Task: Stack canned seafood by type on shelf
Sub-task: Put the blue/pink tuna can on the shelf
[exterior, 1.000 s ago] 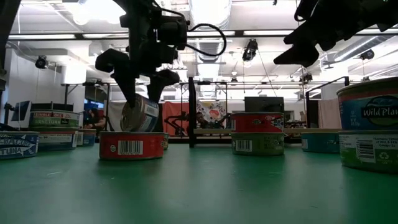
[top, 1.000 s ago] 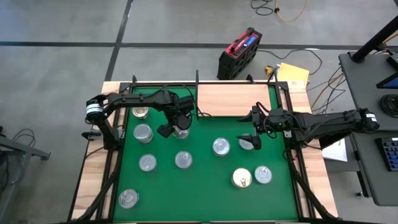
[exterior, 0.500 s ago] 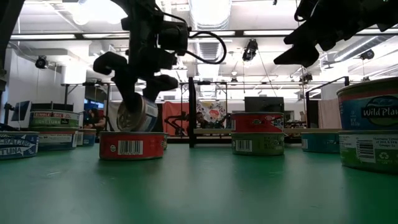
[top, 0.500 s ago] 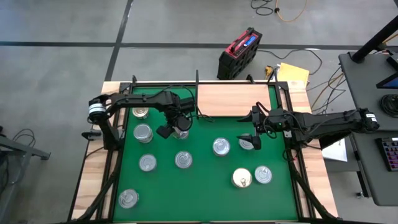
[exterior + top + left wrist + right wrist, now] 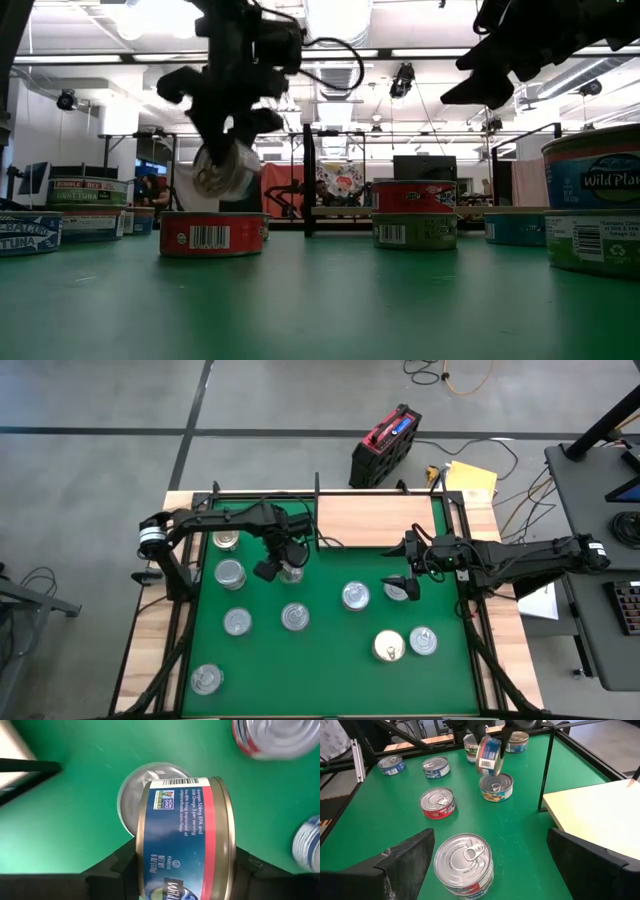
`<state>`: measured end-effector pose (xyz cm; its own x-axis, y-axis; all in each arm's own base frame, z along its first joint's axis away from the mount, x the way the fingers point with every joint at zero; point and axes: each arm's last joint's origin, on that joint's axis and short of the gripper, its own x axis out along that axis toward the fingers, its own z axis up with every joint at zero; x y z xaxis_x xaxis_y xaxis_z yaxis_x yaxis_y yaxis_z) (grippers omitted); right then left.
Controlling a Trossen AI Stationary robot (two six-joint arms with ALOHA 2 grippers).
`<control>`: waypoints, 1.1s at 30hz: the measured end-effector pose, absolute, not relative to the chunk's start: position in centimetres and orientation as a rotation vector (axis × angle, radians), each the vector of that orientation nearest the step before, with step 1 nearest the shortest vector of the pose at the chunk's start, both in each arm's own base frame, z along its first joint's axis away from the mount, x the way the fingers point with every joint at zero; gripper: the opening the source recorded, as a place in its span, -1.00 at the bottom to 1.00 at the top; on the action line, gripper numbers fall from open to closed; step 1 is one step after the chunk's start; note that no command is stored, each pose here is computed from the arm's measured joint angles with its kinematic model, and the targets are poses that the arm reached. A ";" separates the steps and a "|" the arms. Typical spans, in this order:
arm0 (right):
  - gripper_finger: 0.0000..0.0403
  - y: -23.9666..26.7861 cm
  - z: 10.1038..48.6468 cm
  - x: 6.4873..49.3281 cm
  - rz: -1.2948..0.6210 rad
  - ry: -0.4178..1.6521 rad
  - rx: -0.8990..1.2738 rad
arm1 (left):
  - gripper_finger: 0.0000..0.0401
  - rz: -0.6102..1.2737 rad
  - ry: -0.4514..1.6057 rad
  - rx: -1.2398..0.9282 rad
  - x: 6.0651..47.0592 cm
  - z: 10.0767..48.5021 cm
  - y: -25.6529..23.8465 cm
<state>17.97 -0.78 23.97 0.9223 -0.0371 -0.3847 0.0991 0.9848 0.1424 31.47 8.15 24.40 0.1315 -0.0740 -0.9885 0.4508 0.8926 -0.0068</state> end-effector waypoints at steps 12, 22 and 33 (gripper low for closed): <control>0.87 -0.5 24.0 17.8 0.021 0.404 0.217 | -0.17 -0.373 1.012 -0.007 33.2 28.7 5.9; 0.87 -0.2 24.7 17.1 0.073 0.366 0.202 | -0.17 -0.196 0.709 -0.081 36.9 29.8 -0.8; 0.87 0.3 26.9 14.6 0.150 0.197 0.064 | -0.17 0.237 0.172 -0.544 37.0 24.8 -4.1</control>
<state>14.60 0.32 26.94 0.9696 0.1545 -0.1900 -0.1420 0.9868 0.0778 37.02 -4.05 24.85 0.9584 0.1767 -0.2240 -0.2675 0.8294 -0.4905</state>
